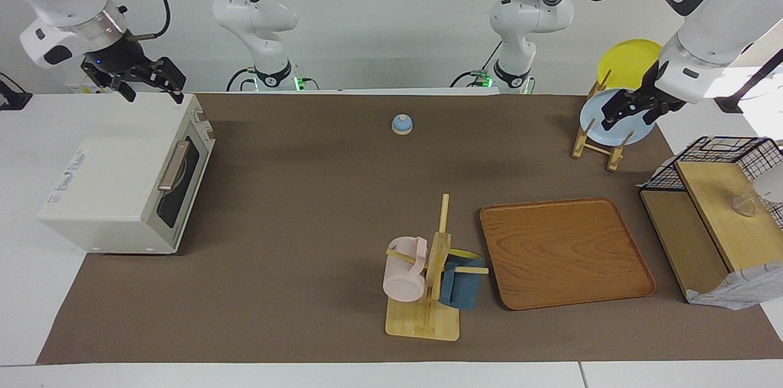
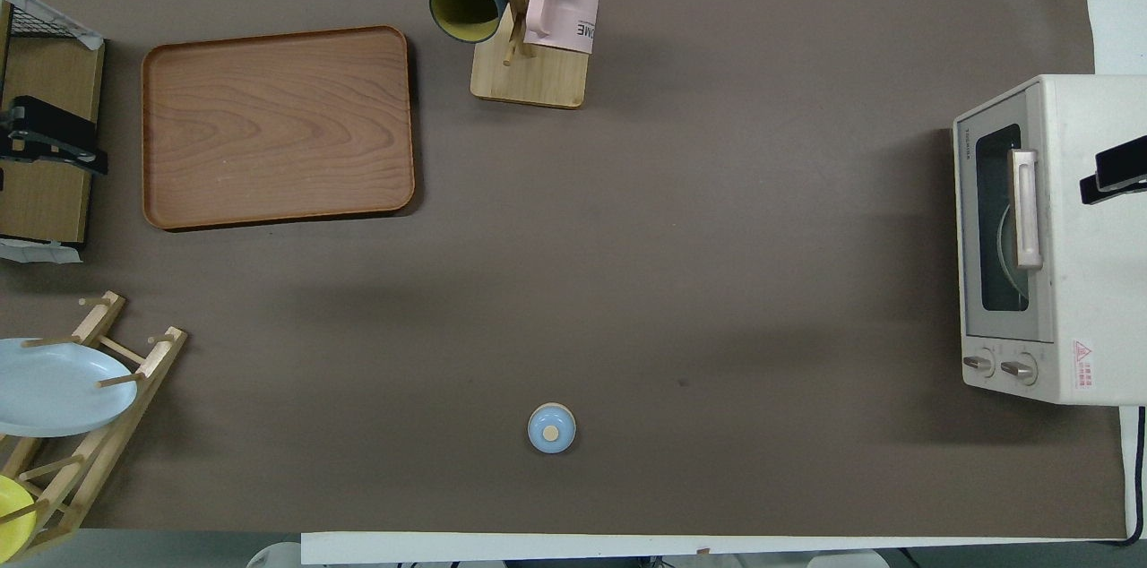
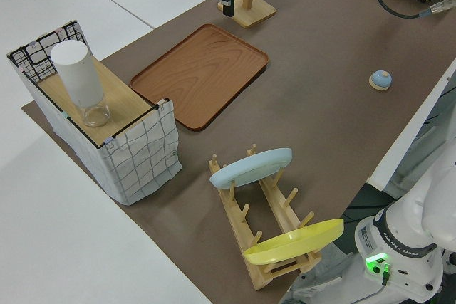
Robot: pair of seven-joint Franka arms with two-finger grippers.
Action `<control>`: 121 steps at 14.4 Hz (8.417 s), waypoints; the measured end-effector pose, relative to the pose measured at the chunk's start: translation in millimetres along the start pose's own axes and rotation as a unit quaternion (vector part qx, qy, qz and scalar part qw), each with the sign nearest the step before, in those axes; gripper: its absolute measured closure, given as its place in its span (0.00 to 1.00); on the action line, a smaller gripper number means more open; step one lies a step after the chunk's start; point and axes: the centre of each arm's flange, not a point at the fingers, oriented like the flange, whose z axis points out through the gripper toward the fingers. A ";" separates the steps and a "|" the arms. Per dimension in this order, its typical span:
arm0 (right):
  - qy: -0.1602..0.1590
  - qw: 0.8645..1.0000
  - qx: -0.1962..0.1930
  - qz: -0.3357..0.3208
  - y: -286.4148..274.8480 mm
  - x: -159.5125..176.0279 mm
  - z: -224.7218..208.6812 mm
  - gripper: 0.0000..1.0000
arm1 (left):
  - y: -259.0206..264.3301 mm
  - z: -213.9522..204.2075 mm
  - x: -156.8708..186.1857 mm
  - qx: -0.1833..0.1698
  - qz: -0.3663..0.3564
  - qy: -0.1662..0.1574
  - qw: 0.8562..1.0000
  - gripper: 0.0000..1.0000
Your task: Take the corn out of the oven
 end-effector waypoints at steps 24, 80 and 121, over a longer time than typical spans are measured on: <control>0.014 0.999 -0.049 -0.015 6.3 45.8 130.5 0.99 | 0.0 0.0 0.0 0.000 0.000 0.000 1.000 0.00; -0.025 0.992 -0.100 0.066 -359.2 52.5 218.1 0.97 | 0.0 0.1 -0.1 0.000 0.000 0.000 1.000 0.00; -0.036 0.982 -0.154 -0.106 -115.2 72.0 222.9 0.99 | 98.6 241.1 106.2 0.013 0.068 0.074 0.995 0.44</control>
